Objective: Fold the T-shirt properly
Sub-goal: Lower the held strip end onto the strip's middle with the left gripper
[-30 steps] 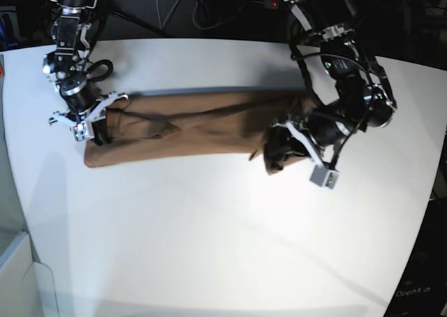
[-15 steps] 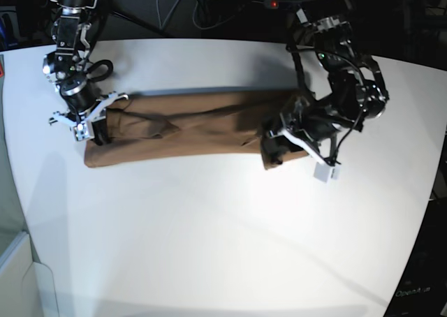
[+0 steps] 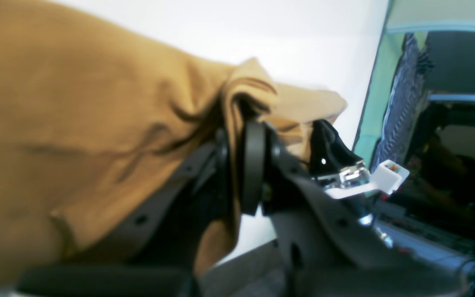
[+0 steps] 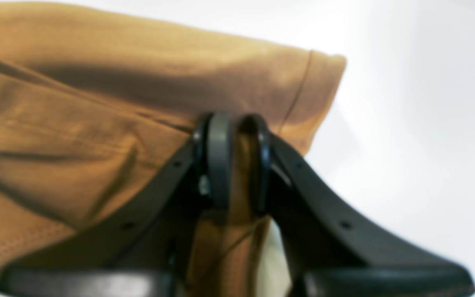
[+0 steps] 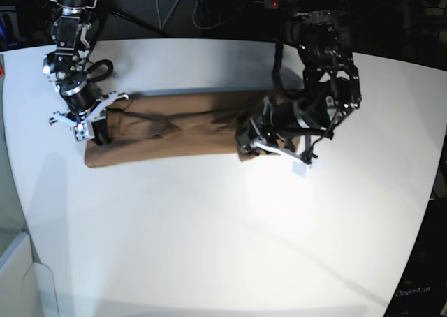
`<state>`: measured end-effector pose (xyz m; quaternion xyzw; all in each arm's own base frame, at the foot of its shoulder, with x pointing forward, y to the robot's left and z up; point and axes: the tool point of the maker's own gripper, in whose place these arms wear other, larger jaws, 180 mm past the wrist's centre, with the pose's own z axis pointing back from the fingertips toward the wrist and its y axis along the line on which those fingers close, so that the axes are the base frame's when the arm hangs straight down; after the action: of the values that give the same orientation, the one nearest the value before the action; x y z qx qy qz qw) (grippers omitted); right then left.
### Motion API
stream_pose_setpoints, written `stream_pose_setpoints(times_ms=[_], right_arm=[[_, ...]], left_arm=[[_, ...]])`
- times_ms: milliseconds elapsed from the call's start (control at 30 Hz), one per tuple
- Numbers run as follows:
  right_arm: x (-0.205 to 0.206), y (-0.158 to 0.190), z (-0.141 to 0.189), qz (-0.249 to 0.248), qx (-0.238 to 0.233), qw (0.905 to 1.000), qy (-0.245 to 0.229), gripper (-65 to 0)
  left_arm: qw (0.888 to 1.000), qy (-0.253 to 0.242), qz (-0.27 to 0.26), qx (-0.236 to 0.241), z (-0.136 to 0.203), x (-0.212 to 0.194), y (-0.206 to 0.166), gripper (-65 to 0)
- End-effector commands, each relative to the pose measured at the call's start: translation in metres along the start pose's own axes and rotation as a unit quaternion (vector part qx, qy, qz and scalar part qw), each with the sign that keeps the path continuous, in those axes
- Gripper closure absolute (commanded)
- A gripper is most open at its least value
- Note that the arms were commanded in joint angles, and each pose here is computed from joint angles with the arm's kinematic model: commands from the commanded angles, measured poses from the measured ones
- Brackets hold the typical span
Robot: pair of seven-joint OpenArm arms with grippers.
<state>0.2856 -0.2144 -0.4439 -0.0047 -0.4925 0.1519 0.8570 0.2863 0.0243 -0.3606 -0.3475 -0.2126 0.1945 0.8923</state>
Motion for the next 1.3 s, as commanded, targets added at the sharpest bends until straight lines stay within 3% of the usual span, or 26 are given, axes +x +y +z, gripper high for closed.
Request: stream_pose_setpoints(times_ms=[0, 333, 667, 900, 1033, 1267], right_arm=[[-0.028, 0.006, 0.005, 0.018, 0.014, 0.9978, 0.062, -7.5], [-0.027, 0.007, 0.005, 0.017, 0.014, 0.9979, 0.061, -7.5], [-0.028, 0.007, 0.005, 0.017, 0.015, 0.9978, 0.062, -7.5], [-0.032, 0.009, 0.007, 0.016, 0.016, 0.9976, 0.065, -7.5], [-0.031, 0.009, 0.008, 0.017, 0.016, 0.9977, 0.064, -7.5], [-0.031, 0.009, 0.008, 0.017, 0.016, 0.9977, 0.064, -7.5]], left_arm=[[1.0, -0.009, -0.004, -0.009, 0.003, 0.008, -0.01, -2.5], [1.0, -0.007, 0.009, 0.027, 0.011, 0.009, -0.002, -2.5], [0.998, -0.051, 0.02, 0.011, 0.003, 0.021, -0.015, -2.5], [0.999, -0.033, 0.041, 0.001, -0.014, 0.015, -0.024, -2.5], [1.0, -0.012, 0.024, -0.005, -0.022, 0.002, -0.038, -2.5], [0.999, -0.025, 0.047, 0.004, -0.022, 0.007, -0.036, -2.5]])
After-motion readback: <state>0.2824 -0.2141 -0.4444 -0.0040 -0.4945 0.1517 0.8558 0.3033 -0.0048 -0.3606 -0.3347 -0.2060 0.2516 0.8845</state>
